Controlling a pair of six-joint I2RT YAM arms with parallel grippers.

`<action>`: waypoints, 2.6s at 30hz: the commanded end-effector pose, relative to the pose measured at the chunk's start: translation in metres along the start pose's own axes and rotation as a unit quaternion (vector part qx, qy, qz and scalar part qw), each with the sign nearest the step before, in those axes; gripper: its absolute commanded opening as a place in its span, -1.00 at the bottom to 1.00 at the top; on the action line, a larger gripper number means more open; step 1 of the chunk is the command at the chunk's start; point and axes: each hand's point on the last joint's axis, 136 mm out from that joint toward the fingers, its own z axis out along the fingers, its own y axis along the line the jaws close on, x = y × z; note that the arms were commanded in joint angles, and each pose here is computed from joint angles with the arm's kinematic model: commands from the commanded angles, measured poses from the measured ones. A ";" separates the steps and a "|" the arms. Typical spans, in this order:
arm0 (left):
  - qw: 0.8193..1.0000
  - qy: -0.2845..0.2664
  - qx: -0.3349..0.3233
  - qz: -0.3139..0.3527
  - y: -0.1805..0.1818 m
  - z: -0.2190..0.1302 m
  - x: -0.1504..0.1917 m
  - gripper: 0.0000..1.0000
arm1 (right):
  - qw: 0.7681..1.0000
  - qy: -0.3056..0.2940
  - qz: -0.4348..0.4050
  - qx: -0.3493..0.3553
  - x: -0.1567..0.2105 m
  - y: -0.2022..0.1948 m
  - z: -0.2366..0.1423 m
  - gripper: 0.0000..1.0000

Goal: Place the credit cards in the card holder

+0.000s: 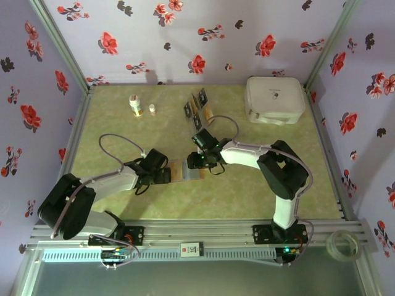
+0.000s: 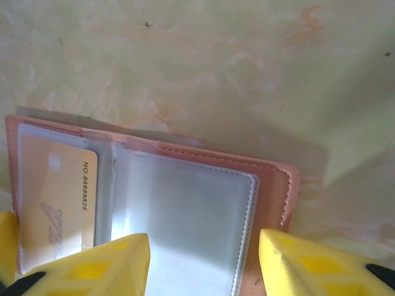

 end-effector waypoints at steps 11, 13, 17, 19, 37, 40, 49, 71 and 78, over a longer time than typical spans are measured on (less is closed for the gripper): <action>1.000 0.015 -0.005 -0.001 0.000 0.011 0.011 0.99 | 0.998 0.011 -0.002 -0.067 -0.001 0.045 -0.001 -0.02; 1.000 0.015 -0.005 0.000 0.000 0.010 0.011 0.99 | 0.998 0.005 -0.004 -0.067 -0.004 0.046 -0.005 -0.02; 1.000 0.014 -0.005 0.000 0.000 0.010 0.012 0.99 | 0.999 -0.013 -0.018 -0.026 -0.010 0.031 -0.016 -0.02; 1.000 0.014 -0.005 0.001 0.000 0.010 0.011 0.99 | 1.000 -0.017 -0.023 -0.002 -0.012 0.020 -0.019 -0.02; 1.000 0.015 -0.006 0.002 -0.001 0.011 0.011 0.99 | 0.999 0.023 -0.033 0.018 0.003 0.006 0.009 -0.02; 1.000 0.017 -0.007 0.003 0.000 0.011 0.011 0.99 | 0.999 0.032 -0.037 0.008 0.008 0.014 0.012 -0.03; 1.000 0.016 -0.006 0.004 -0.001 0.012 0.012 0.99 | 0.998 0.022 -0.004 -0.066 0.003 0.049 0.007 -0.03; 0.992 -0.093 -0.020 -0.081 0.047 -0.058 -0.025 0.99 | 0.989 0.005 0.028 -0.147 -0.013 0.108 0.007 -0.04; 0.992 -0.093 -0.019 -0.087 0.051 -0.061 -0.022 0.99 | 0.989 0.009 0.042 -0.144 -0.012 0.108 0.027 -0.04</action>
